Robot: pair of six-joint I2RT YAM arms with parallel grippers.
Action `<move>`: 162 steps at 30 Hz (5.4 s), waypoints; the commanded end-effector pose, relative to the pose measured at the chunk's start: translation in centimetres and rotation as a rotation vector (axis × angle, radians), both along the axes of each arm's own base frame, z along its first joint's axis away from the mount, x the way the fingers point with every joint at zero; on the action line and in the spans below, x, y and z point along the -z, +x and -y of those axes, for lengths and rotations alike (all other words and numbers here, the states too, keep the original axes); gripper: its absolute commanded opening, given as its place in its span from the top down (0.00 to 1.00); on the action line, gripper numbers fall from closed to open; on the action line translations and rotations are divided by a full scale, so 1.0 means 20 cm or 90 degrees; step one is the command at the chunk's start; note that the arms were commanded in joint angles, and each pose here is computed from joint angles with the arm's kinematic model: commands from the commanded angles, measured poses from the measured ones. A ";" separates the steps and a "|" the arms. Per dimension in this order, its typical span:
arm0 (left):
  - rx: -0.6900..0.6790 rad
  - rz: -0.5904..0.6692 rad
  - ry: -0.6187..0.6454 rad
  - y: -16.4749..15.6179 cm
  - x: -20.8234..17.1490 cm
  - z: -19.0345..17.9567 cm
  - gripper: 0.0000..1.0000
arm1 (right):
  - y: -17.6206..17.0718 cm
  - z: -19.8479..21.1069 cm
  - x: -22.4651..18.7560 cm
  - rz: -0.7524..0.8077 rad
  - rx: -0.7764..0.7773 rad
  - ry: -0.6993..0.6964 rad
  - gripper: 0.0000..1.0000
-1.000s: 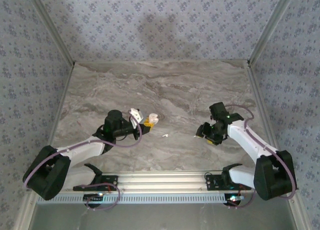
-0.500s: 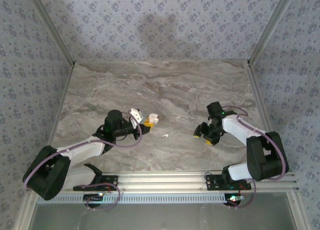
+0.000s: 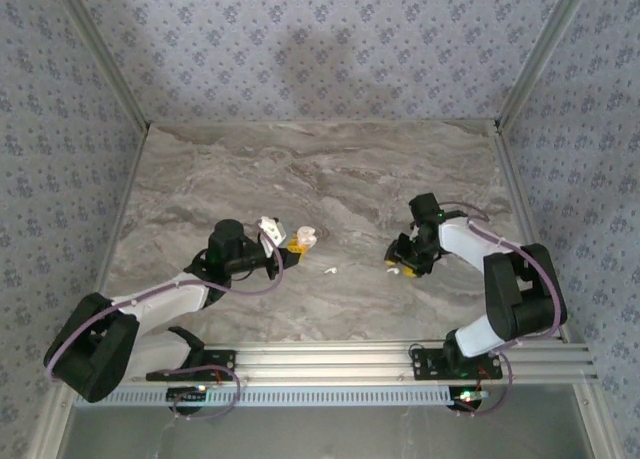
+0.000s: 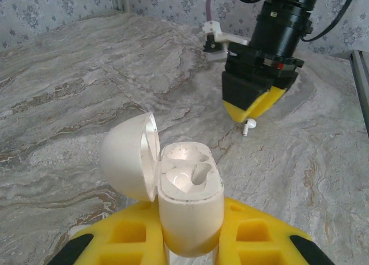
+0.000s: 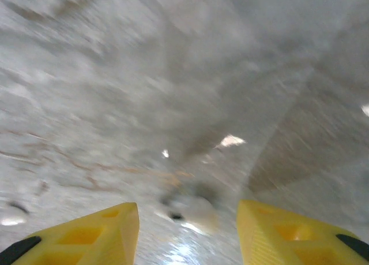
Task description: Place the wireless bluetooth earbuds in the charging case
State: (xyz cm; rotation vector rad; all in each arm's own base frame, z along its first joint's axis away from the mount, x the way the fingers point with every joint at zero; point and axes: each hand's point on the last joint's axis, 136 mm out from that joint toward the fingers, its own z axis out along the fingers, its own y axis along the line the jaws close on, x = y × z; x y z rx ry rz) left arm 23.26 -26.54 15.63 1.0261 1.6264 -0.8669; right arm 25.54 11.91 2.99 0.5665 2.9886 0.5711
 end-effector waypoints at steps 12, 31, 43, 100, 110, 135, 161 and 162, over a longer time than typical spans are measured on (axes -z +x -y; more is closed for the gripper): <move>-0.007 0.030 -0.006 0.03 -0.08 -0.01 0.84 | 0.01 0.01 -0.14 -0.007 -0.060 -0.080 0.49; -0.005 0.026 -0.005 0.02 -0.08 -0.02 0.83 | -0.17 -0.03 -0.02 -0.075 -0.063 -0.085 0.60; -0.009 0.030 -0.002 0.02 -0.09 -0.02 0.83 | -0.14 -0.06 0.01 -0.072 -0.073 -0.076 0.54; -0.021 0.039 0.002 0.02 -0.11 -0.04 0.84 | -0.07 -0.13 0.01 -0.053 -0.091 -0.058 0.53; -0.025 0.042 0.006 0.02 -0.11 -0.04 0.84 | 0.03 -0.16 0.01 -0.022 -0.097 -0.051 0.54; -0.022 0.039 0.005 0.02 -0.11 -0.04 0.84 | -0.04 -0.10 -0.13 -0.092 -0.434 -0.198 0.55; -0.026 0.039 0.010 0.02 -0.11 -0.04 0.84 | -0.01 -0.12 0.02 -0.139 -0.446 -0.212 0.59; -0.026 0.038 0.010 0.02 -0.11 -0.04 0.84 | -0.02 -0.12 0.03 -0.141 -0.446 -0.213 0.59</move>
